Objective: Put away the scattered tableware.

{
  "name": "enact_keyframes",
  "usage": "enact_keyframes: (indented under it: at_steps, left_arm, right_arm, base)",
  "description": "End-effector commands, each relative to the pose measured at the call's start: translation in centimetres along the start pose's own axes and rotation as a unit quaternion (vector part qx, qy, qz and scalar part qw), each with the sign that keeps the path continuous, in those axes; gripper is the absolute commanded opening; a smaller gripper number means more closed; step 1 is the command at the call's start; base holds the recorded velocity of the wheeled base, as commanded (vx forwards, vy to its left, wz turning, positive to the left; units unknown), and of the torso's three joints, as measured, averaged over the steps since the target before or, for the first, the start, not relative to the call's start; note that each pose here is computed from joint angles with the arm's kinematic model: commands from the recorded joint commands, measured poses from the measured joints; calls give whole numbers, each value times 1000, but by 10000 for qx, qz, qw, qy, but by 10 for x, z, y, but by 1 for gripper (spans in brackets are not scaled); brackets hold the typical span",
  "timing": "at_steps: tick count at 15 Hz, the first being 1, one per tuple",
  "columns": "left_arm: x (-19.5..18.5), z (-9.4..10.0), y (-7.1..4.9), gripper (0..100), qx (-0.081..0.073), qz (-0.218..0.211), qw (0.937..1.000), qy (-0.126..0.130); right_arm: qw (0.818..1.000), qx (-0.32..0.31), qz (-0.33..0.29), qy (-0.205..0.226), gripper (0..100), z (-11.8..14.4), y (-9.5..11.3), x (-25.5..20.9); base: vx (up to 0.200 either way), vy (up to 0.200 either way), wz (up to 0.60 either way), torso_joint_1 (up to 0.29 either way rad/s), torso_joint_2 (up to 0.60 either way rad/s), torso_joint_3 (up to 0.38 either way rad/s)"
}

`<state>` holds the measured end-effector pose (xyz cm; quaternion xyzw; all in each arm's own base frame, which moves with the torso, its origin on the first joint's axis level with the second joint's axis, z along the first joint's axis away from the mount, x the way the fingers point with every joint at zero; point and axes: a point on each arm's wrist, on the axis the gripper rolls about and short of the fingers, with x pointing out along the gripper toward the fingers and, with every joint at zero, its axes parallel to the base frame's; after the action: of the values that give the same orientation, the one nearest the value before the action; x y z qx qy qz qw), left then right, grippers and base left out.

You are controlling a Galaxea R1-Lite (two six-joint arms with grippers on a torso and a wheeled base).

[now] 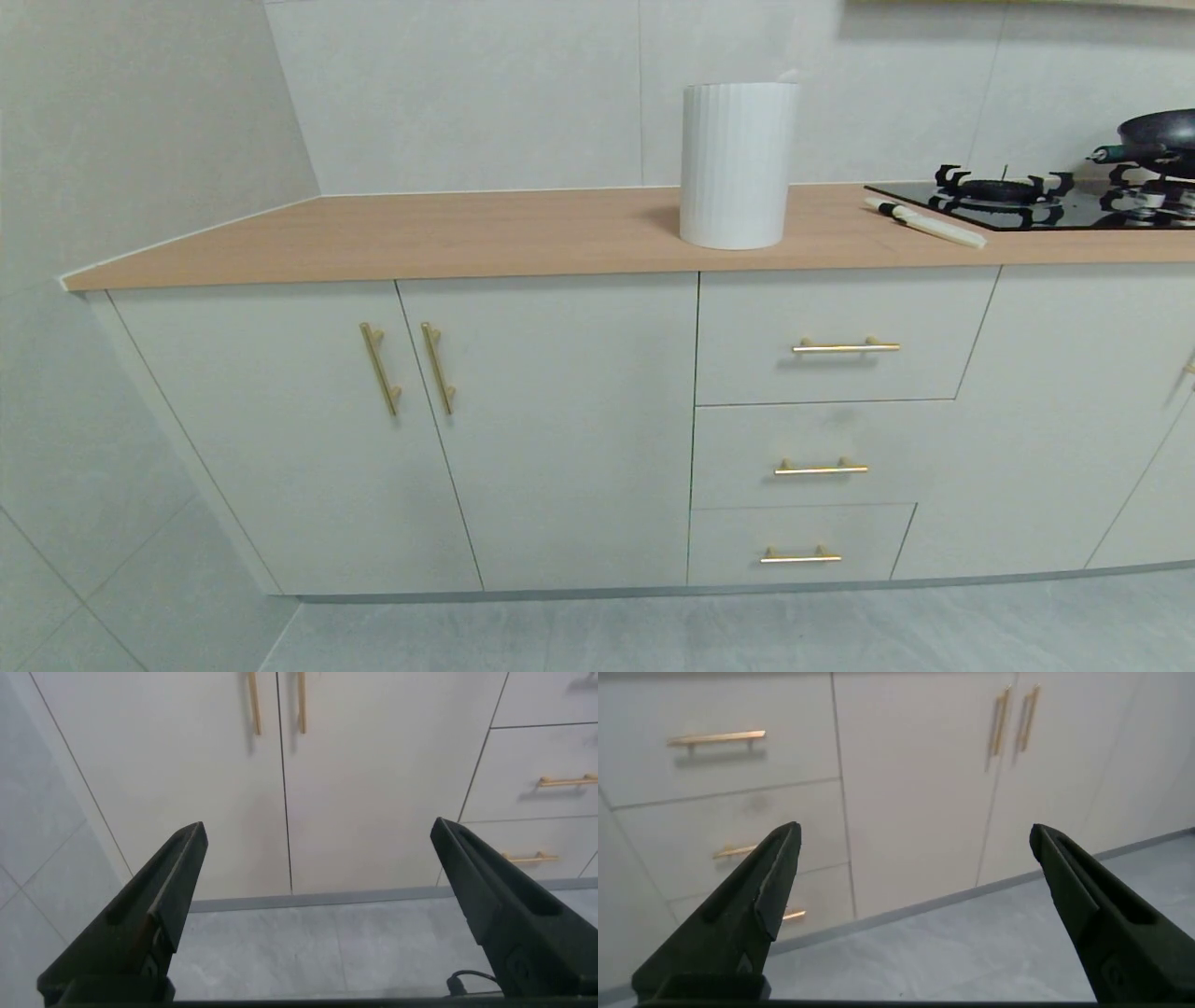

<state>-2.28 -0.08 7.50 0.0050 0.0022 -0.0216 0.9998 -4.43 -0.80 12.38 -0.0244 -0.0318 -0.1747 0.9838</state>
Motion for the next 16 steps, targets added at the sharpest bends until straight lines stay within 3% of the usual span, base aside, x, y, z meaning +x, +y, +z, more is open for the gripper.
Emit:
enact_keyframes:
  at_steps: [1,3,5,16]
  left_arm:
    - [0,0,0,100,4,1,10000,0]
    - [0,0,0,100,-4,1,10000,0]
    - [0,0,0,100,4,1,10000,0]
    - [0,0,0,100,4,1,10000,0]
  right_arm:
    - [9993,101,334,148,100,-33,8,11]
    - [9952,251,941,36,100,-43,13,15]
    - [9865,430,1551,299,100,-48,16,14]
    - [9841,274,1723,324,100,-49,16,14]
  base:
    - [0,0,0,0,0,0]
    - [0,0,0,0,0,0]
    - [0,0,0,0,0,0]
    - [18,0,0,0,0,0]
